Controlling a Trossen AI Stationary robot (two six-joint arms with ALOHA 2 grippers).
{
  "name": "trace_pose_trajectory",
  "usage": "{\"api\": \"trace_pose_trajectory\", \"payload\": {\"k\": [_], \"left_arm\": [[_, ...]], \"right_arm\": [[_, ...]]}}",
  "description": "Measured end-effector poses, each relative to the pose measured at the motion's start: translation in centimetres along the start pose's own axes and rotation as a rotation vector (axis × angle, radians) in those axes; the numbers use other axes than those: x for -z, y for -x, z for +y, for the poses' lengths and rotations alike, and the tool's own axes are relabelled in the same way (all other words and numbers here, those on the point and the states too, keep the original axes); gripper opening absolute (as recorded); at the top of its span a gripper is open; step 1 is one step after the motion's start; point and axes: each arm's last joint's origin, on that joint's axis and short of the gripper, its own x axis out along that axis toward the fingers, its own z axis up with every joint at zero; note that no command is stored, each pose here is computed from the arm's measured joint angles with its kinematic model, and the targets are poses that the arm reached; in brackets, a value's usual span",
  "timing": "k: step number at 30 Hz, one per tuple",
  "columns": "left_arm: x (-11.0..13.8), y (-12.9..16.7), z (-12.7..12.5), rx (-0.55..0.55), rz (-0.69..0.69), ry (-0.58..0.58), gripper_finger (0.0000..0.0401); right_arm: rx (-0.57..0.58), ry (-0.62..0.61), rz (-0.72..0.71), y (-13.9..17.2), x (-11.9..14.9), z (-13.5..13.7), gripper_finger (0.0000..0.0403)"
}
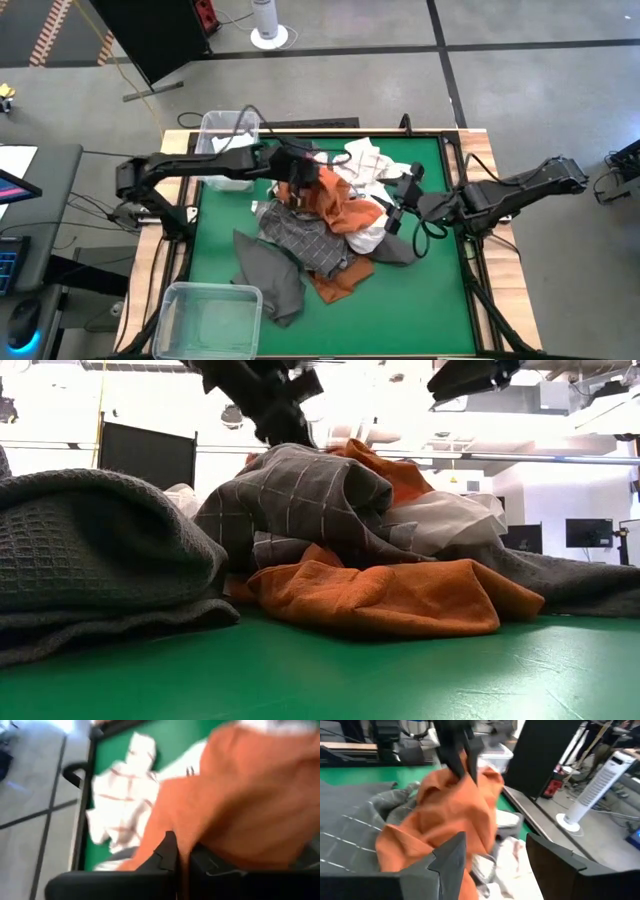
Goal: Sort towels by color in basket
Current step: Put the orange towel into the bottom transparent bin
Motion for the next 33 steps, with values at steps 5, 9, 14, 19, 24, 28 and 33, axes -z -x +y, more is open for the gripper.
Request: {"api": "trace_pose_trajectory", "payload": {"k": [5,9,14,19,24,28,33], "left_arm": [[-2.5,7.7,0.5,0.126,-0.246,0.036,0.0001],[-3.6,14.8,0.6,0.137,-0.435,0.08,0.0001],[-3.6,23.1,0.4,0.102,-0.689,0.188,0.0001],[-3.0,26.7,-0.5,0.192,-0.766,0.363,0.0001],[-3.4,27.0,-2.0,0.414,-0.779,0.354,0.0],[-4.1,26.6,-3.5,0.668,-0.78,0.279,0.0],[-5.0,26.1,-5.4,0.857,-0.703,0.323,0.0]], "right_arm": [[0.045,0.026,0.0,1.0,0.2,-0.5,0.0235],[0.075,0.033,-0.002,1.0,0.1,-0.9,0.0235],[0.116,0.04,0.003,0.2,0.0,-1.4,0.0235],[0.166,0.022,0.018,-0.5,0.0,-2.3,0.0235],[0.195,0.01,0.026,-0.8,0.0,-2.8,0.0235],[0.209,-0.006,0.029,-1.0,0.0,-3.1,0.0235],[0.224,-0.009,0.046,-1.6,0.3,-3.1,0.0235]]}}
